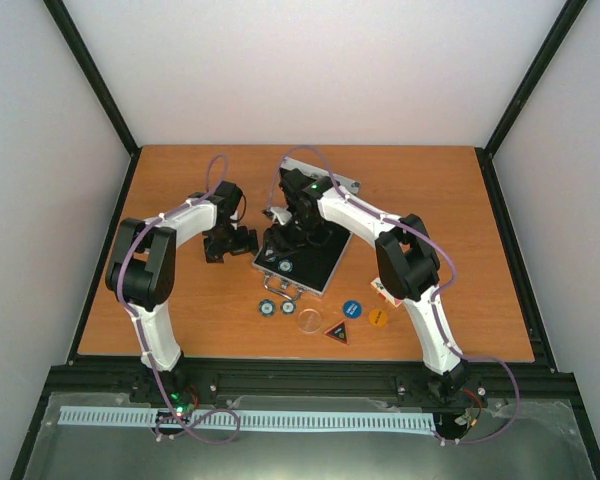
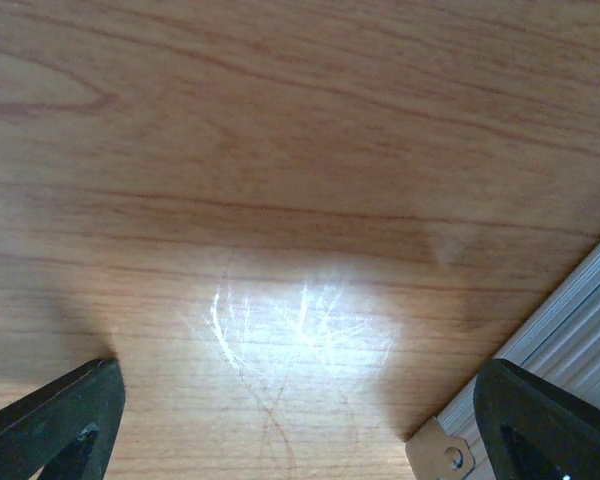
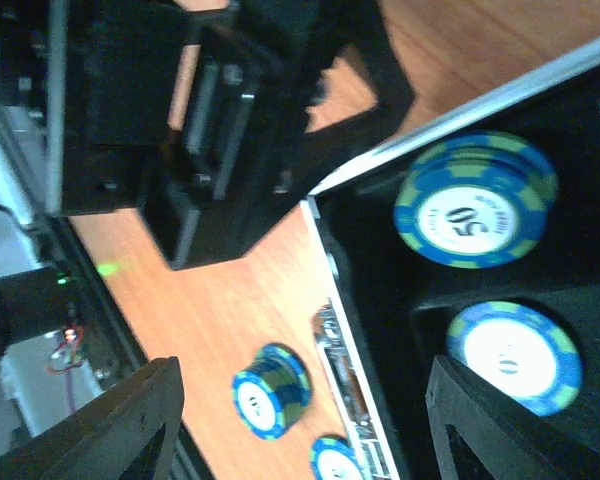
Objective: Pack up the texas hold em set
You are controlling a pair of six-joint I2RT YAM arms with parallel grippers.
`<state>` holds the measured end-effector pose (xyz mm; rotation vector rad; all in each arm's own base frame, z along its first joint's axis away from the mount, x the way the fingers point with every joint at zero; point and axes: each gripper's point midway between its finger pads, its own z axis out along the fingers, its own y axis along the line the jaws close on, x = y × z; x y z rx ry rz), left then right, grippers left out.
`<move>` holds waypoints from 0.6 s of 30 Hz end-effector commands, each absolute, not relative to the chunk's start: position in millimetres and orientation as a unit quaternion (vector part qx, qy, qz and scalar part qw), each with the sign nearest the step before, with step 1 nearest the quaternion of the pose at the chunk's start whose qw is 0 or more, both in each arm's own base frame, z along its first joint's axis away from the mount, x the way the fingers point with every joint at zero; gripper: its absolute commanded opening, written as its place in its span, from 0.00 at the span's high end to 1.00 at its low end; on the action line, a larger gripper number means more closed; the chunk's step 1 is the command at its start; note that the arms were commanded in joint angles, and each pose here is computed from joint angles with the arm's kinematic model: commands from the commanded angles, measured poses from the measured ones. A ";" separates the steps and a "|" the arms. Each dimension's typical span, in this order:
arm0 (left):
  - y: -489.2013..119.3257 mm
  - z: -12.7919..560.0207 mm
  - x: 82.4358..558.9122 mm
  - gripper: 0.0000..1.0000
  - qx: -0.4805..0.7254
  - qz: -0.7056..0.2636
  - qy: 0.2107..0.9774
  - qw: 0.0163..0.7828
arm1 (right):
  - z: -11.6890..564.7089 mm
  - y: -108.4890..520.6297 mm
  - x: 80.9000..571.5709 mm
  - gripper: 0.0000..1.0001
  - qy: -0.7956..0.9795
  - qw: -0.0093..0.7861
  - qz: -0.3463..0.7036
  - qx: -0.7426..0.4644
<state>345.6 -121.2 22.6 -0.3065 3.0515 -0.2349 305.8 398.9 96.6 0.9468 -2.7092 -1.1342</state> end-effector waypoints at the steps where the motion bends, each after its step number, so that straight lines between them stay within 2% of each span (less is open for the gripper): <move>1: -137.7 5.6 341.4 0.01 -0.084 -0.097 0.992 0.009 | 94.7 384.6 318.3 0.31 -0.902 0.006 -0.312 0.298; 12: -140.0 8.4 344.3 0.01 -0.080 -0.101 0.992 0.012 | 59.6 338.4 330.1 0.34 -0.952 0.003 -0.168 0.255; 18: -144.5 6.2 344.6 0.02 -0.078 -0.110 0.991 0.010 | 44.7 309.1 332.4 0.33 -0.968 0.010 -0.129 0.214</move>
